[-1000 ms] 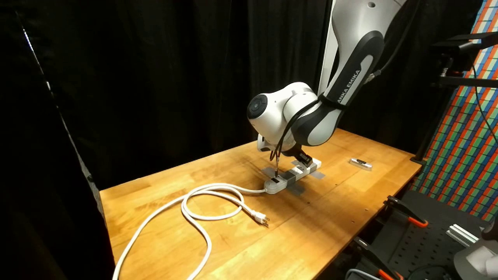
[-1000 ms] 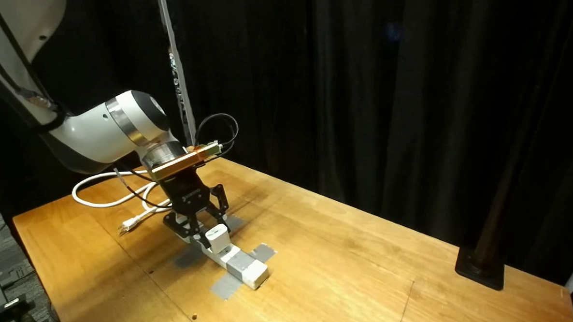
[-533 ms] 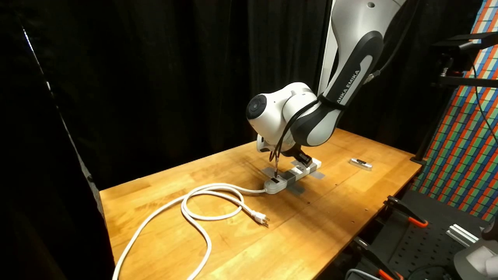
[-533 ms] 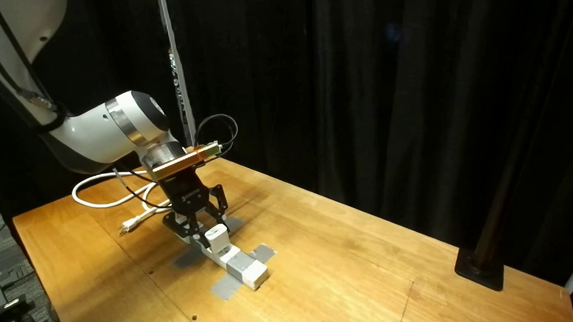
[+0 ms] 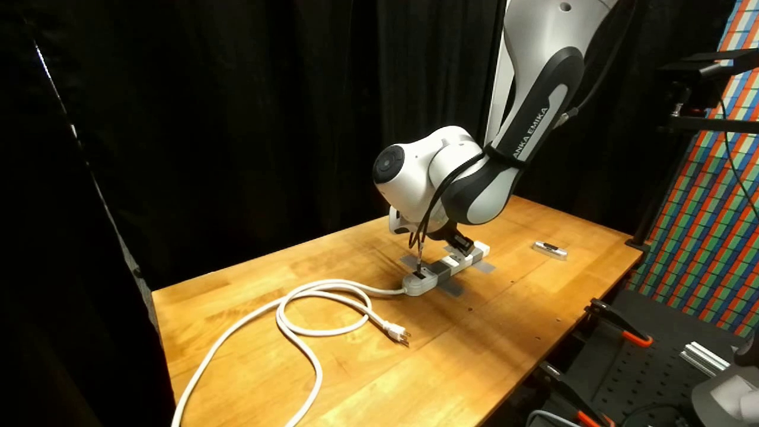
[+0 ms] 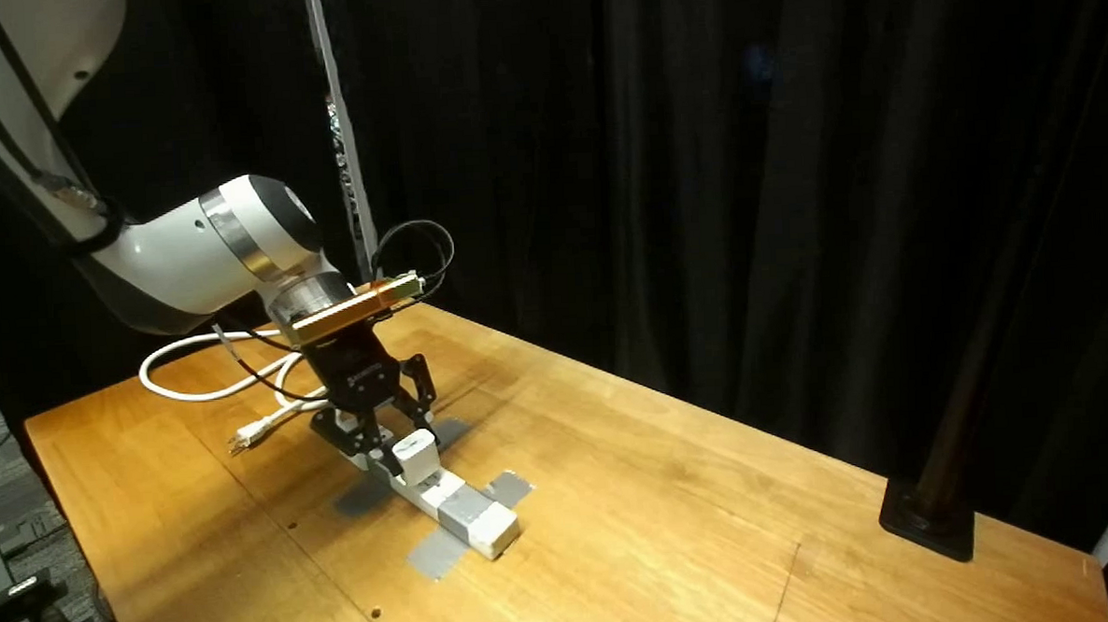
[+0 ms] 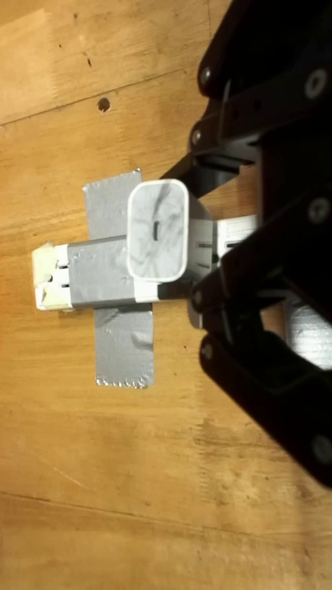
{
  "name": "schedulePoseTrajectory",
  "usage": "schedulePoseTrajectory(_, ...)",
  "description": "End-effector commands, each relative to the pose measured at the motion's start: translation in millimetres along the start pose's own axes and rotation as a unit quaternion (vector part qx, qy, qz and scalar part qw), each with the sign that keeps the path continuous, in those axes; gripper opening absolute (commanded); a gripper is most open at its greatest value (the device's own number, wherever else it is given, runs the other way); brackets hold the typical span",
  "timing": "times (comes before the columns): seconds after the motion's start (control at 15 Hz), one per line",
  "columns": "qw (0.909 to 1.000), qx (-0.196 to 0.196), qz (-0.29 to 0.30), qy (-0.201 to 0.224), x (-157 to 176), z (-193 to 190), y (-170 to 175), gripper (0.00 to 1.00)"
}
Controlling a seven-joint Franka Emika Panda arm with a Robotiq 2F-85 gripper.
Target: Plug the charger head into the adapter
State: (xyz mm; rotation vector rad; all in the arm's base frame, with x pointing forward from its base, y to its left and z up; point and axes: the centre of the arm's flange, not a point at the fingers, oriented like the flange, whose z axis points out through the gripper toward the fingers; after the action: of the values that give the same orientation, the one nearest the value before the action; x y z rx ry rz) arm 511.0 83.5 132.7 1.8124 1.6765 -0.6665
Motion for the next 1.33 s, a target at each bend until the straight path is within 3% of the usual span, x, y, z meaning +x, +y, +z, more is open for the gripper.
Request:
schedulePoseTrajectory(0.0, 0.9993, -0.032, -0.019, -0.004, 24, 4, 12, 0.23)
schedulePoseTrajectory(1.27, 0.9934, -0.068, -0.066, -0.065, 51, 10, 34, 0.23)
